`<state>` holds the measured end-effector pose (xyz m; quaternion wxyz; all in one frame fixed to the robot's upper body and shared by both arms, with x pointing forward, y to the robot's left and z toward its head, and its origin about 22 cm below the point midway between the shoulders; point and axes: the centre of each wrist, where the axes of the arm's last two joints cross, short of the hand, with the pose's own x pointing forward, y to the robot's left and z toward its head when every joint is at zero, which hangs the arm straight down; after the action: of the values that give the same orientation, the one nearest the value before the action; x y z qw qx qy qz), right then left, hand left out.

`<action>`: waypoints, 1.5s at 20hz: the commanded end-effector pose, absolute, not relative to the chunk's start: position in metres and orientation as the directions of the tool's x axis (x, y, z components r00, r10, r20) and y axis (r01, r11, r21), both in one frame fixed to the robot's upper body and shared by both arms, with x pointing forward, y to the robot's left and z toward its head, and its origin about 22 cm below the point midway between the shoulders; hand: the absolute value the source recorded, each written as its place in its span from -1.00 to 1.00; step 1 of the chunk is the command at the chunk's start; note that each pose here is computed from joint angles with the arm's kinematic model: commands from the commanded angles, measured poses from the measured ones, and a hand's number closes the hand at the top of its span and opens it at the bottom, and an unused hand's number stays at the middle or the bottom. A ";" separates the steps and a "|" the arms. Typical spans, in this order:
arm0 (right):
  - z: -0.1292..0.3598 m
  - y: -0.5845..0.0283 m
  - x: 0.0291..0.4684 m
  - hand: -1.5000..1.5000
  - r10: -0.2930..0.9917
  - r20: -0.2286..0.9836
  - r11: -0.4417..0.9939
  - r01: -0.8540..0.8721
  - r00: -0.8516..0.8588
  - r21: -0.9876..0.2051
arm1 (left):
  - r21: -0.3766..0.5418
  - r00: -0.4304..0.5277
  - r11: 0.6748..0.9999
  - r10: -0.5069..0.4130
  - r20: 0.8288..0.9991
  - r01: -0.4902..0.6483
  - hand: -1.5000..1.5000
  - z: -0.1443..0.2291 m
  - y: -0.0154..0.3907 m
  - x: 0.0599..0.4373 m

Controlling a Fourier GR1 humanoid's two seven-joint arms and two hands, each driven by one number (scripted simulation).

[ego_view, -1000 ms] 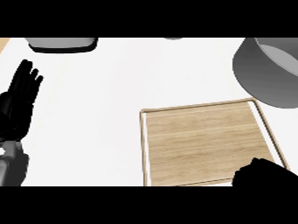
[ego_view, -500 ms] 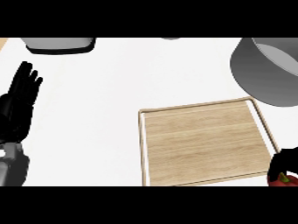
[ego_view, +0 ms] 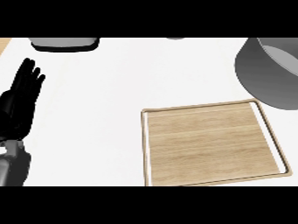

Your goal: Pick the bell pepper from the tray and place it in the pot

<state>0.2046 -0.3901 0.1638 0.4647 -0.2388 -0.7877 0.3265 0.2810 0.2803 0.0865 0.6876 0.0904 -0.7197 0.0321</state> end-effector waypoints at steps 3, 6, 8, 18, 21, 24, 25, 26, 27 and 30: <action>0.181 -0.435 0.233 1.00 0.638 0.646 0.739 0.101 -0.419 -0.666 | 0.072 -0.050 0.984 -0.081 0.995 -0.165 0.00 0.070 0.273 0.290; 0.184 -0.432 0.276 1.00 0.661 0.657 0.732 0.117 -0.361 -0.671 | 0.089 -0.046 0.985 -0.096 0.994 -0.148 0.00 0.091 0.277 0.288; 0.169 -0.425 0.298 1.00 0.667 0.662 0.726 0.100 -0.342 -0.680 | 0.081 -0.044 0.984 -0.089 0.995 -0.157 0.00 0.094 0.283 0.294; 0.155 -0.445 0.331 1.00 0.854 0.446 0.517 0.336 -0.268 -0.787 | 0.074 -0.063 0.989 -0.083 0.995 -0.127 0.00 0.095 0.270 0.287; 0.149 -0.465 0.336 1.00 0.906 0.374 0.423 0.363 -0.199 -0.830 | 0.080 -0.059 0.989 -0.088 0.994 -0.128 0.00 0.088 0.271 0.283; 0.132 -0.461 0.356 1.00 0.919 0.347 0.392 0.360 -0.186 -0.847 | 0.081 -0.067 0.991 -0.089 0.994 -0.111 0.00 0.092 0.253 0.286; 0.095 -0.450 0.355 1.00 0.913 0.359 0.406 0.337 -0.195 -0.850 | 0.063 -0.064 0.991 -0.071 0.995 -0.121 0.00 0.088 0.257 0.301; 0.111 -0.460 0.360 1.00 0.904 0.376 0.426 0.331 -0.206 -0.842 | 0.061 -0.070 0.992 -0.069 0.995 -0.106 0.00 0.087 0.242 0.295; 0.101 -0.452 0.365 1.00 0.910 0.362 0.413 0.346 -0.205 -0.843 | 0.072 -0.070 0.990 -0.081 0.994 -0.122 0.00 0.082 0.254 0.301; 0.100 -0.453 0.371 1.00 0.896 0.412 0.443 0.260 -0.165 -0.858 | 0.073 -0.061 0.991 -0.079 0.995 -0.109 0.00 0.097 0.258 0.299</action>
<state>0.3579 -0.4645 0.1196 0.4566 -0.4411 -0.7052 0.3157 0.2963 0.2591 0.0910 0.6804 0.0685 -0.7295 0.0133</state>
